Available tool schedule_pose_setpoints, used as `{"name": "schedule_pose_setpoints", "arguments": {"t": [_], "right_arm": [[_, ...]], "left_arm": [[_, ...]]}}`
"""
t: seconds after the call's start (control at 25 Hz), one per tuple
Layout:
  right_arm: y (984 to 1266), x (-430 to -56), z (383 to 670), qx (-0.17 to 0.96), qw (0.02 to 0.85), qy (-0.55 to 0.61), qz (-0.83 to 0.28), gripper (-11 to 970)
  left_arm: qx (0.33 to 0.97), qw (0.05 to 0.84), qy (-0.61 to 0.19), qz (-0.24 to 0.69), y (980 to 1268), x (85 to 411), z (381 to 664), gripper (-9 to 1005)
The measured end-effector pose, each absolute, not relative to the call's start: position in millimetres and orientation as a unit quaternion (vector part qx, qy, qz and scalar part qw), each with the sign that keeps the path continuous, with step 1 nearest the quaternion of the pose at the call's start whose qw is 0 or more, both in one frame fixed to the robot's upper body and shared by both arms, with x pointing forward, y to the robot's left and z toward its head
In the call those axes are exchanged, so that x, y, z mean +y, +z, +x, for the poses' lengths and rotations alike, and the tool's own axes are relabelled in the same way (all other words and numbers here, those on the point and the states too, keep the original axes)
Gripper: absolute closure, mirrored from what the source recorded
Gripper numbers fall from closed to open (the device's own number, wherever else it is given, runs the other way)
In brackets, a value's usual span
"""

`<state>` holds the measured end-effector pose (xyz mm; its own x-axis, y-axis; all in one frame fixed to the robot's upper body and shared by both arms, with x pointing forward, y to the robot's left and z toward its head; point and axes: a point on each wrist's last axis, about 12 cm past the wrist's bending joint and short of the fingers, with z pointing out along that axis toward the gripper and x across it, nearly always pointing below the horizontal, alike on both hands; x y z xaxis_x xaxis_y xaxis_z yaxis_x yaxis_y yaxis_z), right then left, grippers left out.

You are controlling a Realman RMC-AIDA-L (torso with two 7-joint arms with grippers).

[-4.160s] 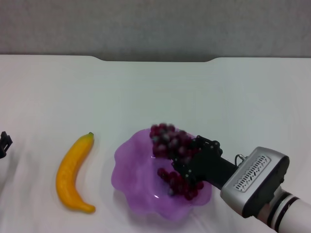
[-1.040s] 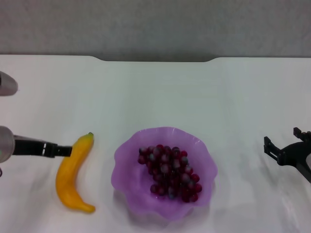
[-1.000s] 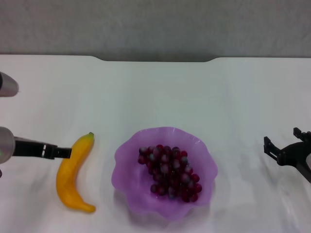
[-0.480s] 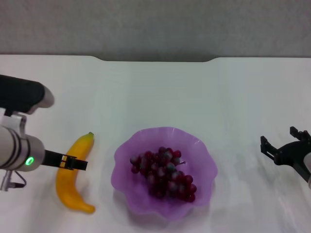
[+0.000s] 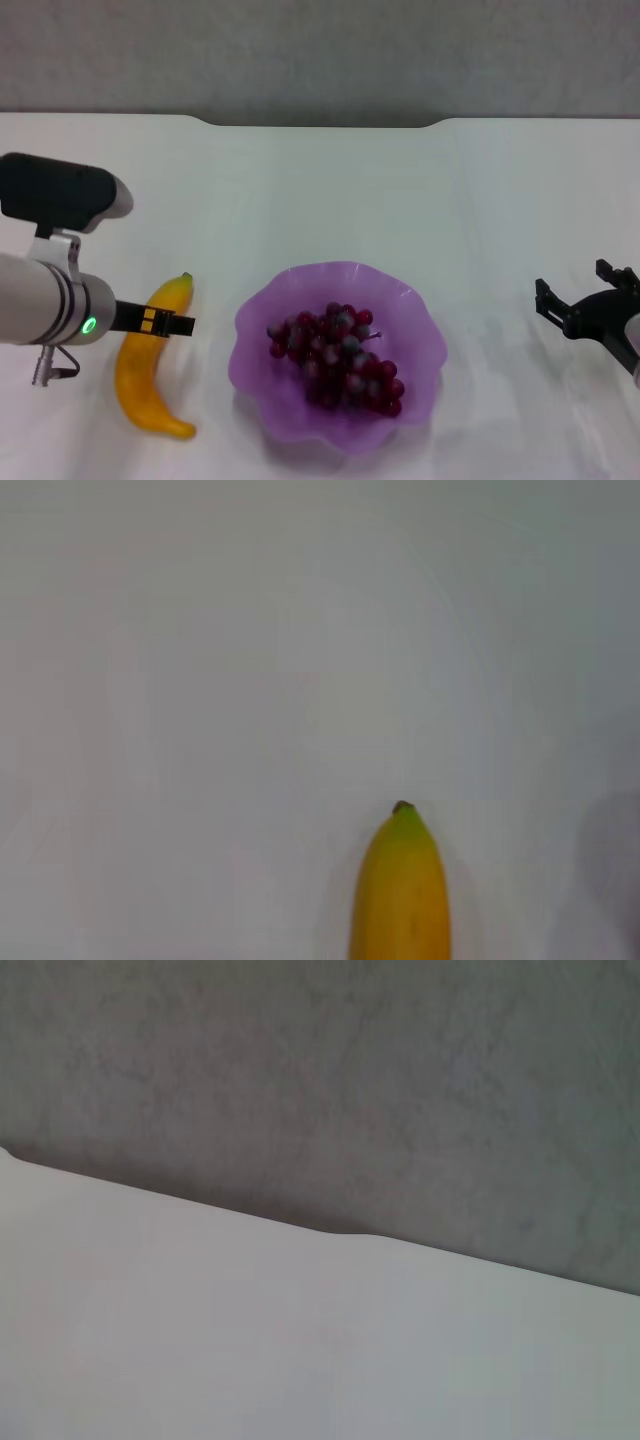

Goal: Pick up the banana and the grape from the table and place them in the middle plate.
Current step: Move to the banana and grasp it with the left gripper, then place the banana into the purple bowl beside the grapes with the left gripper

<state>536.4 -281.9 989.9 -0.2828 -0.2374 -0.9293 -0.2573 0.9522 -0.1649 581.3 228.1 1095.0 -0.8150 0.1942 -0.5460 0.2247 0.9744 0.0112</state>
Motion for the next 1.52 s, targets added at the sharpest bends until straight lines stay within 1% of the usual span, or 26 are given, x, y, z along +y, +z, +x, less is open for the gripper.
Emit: {"name": "schedule_pose_setpoints", "arguments": {"t": [0.2,0.32,0.8,1.04,1.48,1.52], "right_arm": [[990.0,-281.6,536.4,0.801,0.579,0.009,-0.154,70],[990.5,-280.6,536.7,0.8,0.58,0.011,-0.154,71],[991.3,-278.8,537.2,0.799,0.582,0.014,-0.154,70],[991.7,-278.5,537.8,0.798,0.582,0.014,-0.154,70],[991.8,-278.5,537.8,0.798,0.582,0.014,-0.154,71],[991.6,-278.6,537.6,0.798,0.582,0.014,-0.154,71]], "left_arm": [[0.958,0.267,-0.015,0.103,1076.6,233.2,587.4,103],[0.959,0.265,-0.013,0.1,1072.8,235.7,587.7,103],[0.961,0.255,-0.004,0.104,1063.6,239.7,587.3,106],[0.962,0.255,-0.005,0.101,1063.1,240.4,587.2,131],[0.961,0.258,-0.006,0.097,1062.5,242.3,586.9,354],[0.961,0.258,-0.008,0.096,1062.8,242.1,586.7,391]]}}
